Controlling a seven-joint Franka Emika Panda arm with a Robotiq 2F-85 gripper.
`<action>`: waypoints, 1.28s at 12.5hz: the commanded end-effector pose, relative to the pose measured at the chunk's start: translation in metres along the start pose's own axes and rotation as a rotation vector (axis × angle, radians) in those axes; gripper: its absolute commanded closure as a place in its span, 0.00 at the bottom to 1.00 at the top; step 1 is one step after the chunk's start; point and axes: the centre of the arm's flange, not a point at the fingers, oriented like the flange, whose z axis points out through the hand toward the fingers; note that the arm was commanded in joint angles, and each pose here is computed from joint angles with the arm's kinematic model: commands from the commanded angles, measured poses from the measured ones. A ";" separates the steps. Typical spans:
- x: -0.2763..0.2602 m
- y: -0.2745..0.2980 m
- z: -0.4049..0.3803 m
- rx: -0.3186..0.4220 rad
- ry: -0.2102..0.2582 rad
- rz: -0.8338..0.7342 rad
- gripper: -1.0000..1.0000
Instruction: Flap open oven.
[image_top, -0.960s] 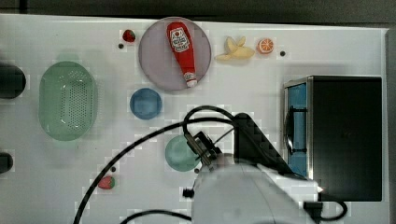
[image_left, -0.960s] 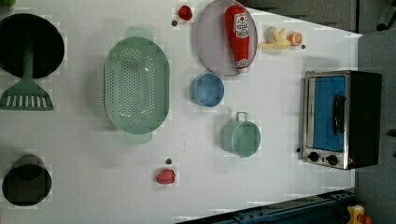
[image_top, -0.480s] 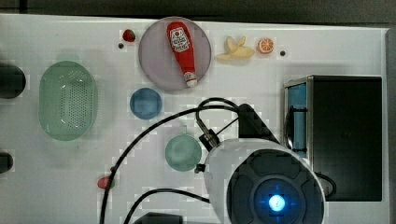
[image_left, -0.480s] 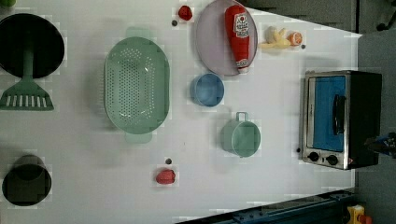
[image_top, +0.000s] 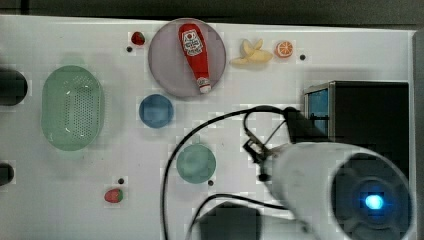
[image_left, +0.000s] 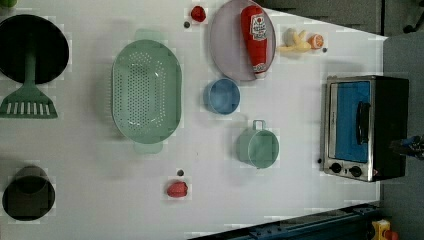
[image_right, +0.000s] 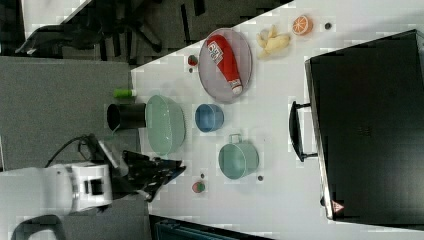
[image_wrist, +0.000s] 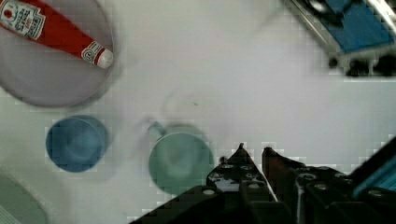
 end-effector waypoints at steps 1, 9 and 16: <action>0.034 0.049 0.021 -0.002 0.016 -0.275 0.82; 0.113 0.111 0.099 -0.089 0.121 -0.630 0.82; 0.144 0.116 0.173 -0.145 0.112 -0.679 0.82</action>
